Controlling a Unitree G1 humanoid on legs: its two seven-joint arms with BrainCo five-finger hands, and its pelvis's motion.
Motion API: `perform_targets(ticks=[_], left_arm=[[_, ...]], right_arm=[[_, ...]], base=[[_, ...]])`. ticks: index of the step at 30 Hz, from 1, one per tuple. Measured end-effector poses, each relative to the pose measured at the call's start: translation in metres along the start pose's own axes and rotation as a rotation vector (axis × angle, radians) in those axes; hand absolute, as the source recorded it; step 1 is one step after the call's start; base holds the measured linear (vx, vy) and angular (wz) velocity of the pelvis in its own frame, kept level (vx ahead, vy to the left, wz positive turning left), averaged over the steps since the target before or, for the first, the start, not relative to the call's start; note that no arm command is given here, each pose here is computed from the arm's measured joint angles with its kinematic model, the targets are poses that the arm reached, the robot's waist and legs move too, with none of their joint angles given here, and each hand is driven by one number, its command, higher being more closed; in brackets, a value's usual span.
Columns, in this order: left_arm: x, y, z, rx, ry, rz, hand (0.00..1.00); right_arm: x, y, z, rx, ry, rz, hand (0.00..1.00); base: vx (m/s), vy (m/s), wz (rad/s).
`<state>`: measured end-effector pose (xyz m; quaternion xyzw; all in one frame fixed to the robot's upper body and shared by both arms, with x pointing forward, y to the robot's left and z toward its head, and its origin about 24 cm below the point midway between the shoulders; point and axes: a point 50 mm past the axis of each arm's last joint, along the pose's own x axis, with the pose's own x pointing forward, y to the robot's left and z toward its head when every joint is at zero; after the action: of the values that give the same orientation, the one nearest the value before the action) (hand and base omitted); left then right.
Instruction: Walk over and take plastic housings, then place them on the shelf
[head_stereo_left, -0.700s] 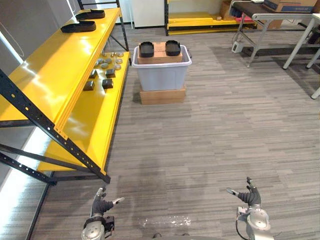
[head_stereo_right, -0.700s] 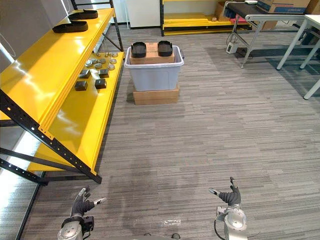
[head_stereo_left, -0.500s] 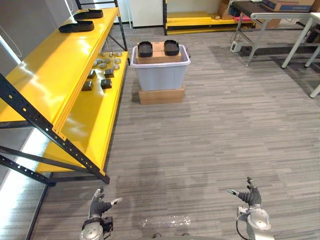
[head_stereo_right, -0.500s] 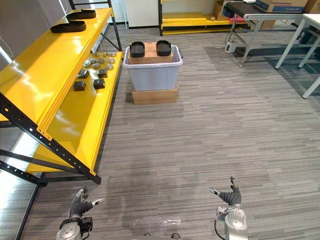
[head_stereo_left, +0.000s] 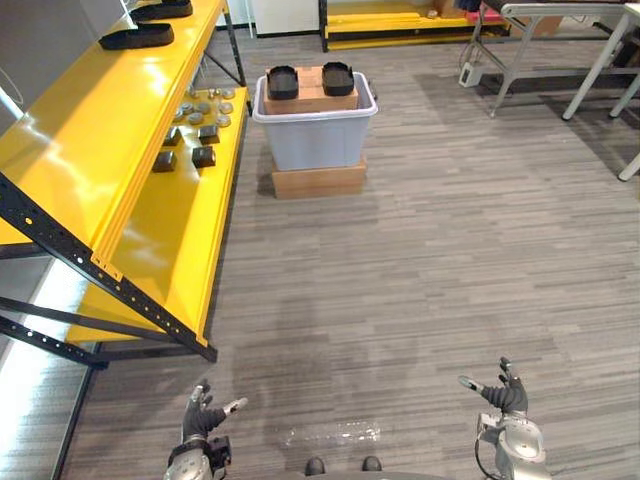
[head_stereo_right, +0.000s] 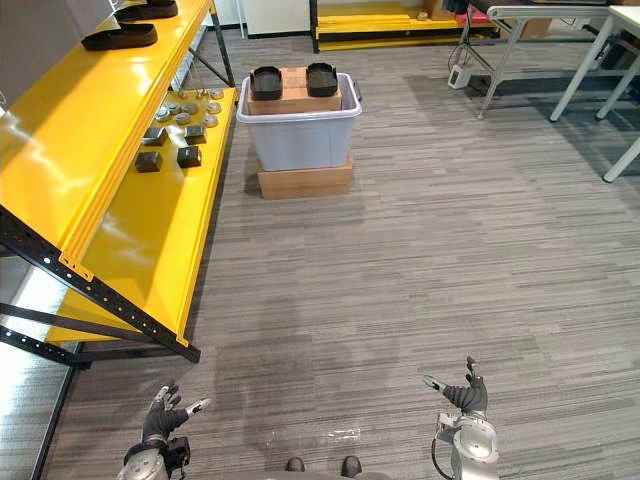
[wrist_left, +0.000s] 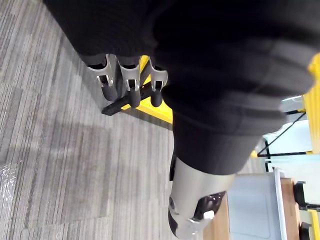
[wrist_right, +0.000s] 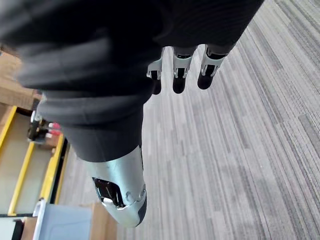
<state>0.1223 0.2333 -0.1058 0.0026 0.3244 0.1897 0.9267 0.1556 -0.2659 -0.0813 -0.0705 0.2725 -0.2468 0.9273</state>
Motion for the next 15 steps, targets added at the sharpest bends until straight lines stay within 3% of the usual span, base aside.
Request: perform_targets(ticks=[15], left_arm=[[0.002, -0.006, 0.029, -0.029, -0.120, -0.003, 0.00]], right_arm=[[0.004, 0.012, 0.009, 0.008, -0.012, 0.025, 0.00]], base=[[0.12, 0.058, -0.11]])
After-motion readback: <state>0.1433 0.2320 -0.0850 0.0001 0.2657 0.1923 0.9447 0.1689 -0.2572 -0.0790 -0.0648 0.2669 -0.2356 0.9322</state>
